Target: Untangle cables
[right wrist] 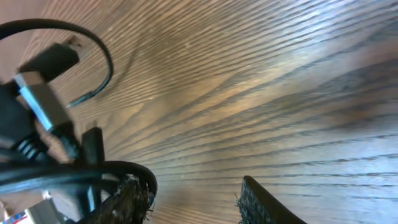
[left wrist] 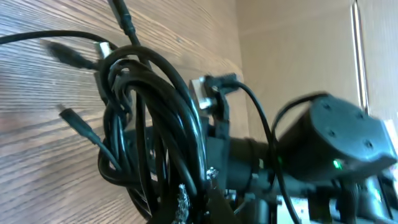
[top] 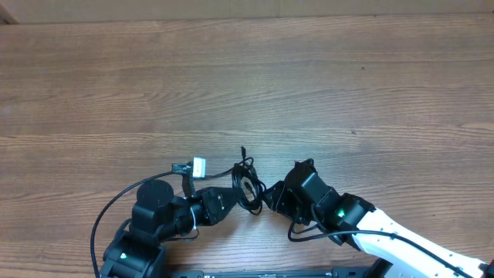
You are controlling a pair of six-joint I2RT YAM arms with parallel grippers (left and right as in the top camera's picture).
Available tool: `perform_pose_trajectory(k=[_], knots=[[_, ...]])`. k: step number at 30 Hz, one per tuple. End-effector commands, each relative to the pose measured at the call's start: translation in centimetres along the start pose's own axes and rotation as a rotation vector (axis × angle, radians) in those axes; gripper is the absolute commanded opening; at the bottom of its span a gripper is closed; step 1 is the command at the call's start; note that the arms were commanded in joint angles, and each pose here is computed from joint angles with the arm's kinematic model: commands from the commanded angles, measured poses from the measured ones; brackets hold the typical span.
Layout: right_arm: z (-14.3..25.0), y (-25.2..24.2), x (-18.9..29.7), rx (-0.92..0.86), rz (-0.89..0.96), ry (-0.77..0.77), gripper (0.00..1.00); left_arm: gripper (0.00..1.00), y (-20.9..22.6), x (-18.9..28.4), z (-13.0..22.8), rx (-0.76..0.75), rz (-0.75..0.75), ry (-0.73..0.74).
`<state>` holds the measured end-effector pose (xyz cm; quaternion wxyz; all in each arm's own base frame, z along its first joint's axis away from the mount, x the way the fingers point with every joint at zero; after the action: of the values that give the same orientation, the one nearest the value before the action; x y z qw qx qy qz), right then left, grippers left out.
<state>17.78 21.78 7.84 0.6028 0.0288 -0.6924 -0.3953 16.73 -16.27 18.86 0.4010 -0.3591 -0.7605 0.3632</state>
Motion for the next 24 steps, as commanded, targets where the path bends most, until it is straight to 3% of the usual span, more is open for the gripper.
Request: perform_pose_trajectory(k=[1,5,8,9,11,16,24], knots=[[-1.6,-0.4,0.1,-0.035,0.031,-0.068,0.46,0.04,-1.9,0.4,0.2,-0.102,0.082,0.029],[-2.2,-1.7,0.2,-0.063,0.083,-0.084,0.46,0.04,-2.2,0.4,0.3,-0.123,0.101,0.036],[-3.6,-2.9,0.6,-0.092,0.137,-0.156,0.47,0.04,-4.2,0.8,1.0,-0.316,0.229,0.078],[-4.1,-3.2,0.7,-0.099,0.149,-0.178,0.55,0.04,-4.8,1.0,1.3,-0.372,0.272,0.094],[-5.2,-3.8,1.0,-0.129,0.169,-0.221,0.59,0.04,-5.6,1.3,1.9,-0.444,0.338,0.123],[-8.5,-5.8,2.2,-0.257,0.204,-0.289,0.61,0.04,-5.8,1.4,2.1,-0.479,0.358,0.129],[-12.1,-9.3,4.3,-0.242,0.279,-0.309,0.62,0.04,-6.3,1.4,1.0,-0.529,0.352,0.06]])
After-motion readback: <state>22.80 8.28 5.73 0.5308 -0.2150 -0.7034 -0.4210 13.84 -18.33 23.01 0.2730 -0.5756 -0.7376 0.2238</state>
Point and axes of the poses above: each gripper's point midway between its finger pads, its own x axis back along the fingers, its own y axis along the line the jaws close on, z = x × y, the point moved 3 cm from there along x, back along the fingers, and after that the axes turned 8 degrees about -x, right-handed, at the moved point
